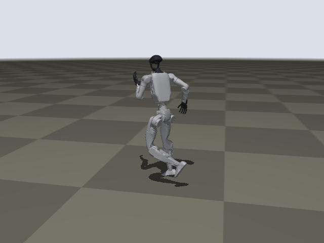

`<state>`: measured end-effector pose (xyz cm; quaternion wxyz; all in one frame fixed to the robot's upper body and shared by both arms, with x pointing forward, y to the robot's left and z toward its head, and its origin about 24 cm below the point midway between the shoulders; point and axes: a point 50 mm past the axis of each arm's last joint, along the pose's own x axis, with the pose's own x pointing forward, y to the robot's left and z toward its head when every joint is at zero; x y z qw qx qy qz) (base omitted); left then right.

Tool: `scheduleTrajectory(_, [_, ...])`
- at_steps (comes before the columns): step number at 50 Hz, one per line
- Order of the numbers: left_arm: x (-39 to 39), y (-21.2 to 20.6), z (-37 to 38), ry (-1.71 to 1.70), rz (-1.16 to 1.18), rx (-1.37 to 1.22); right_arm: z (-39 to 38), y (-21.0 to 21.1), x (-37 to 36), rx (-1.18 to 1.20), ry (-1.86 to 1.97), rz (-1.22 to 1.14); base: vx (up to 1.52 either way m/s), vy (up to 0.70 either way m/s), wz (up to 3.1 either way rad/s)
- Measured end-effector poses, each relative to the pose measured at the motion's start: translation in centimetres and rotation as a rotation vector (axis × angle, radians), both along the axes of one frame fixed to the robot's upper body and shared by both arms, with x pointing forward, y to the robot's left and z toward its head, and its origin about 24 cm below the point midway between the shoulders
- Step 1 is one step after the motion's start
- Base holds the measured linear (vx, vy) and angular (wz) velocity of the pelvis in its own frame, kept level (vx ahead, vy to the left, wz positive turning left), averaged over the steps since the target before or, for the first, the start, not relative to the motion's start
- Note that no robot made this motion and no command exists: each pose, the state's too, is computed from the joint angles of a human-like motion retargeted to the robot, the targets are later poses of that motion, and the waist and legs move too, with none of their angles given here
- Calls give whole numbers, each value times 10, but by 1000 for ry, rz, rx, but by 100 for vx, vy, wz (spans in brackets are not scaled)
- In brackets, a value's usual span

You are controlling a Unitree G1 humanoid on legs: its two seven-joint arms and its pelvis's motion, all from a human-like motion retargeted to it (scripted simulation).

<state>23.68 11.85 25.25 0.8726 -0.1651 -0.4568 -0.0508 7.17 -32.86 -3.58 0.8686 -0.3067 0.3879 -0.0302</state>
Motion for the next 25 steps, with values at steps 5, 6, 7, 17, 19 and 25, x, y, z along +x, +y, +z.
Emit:
scheduleTrajectory(5, [-18, 44, -51, 199, 273, 198, 35, 2, 78, -62, -435, -106, 56, -20, 98])
scheduleTrajectory(6, [-20, 53, -63, 261, 310, 212, 54, 8, 113, -80, -560, -79, 40, -14, -40])
scheduleTrajectory(7, [-23, 63, -77, 334, 341, 216, 79, 16, 147, -95, -692, -43, 43, -9, -85])
scheduleTrajectory(17, [-116, 144, -169, 1004, 484, 450, 352, 256, 188, 327, -1790, 781, 81, 9, -38])
scheduleTrajectory(19, [-115, 140, -168, 1014, 437, 474, 356, 289, 163, 375, -1805, 997, 95, 21, 105])
scheduleTrajectory(25, [-102, 122, -167, 1025, 284, 411, 314, 337, 125, 649, -1612, 1271, 100, 18, 105])
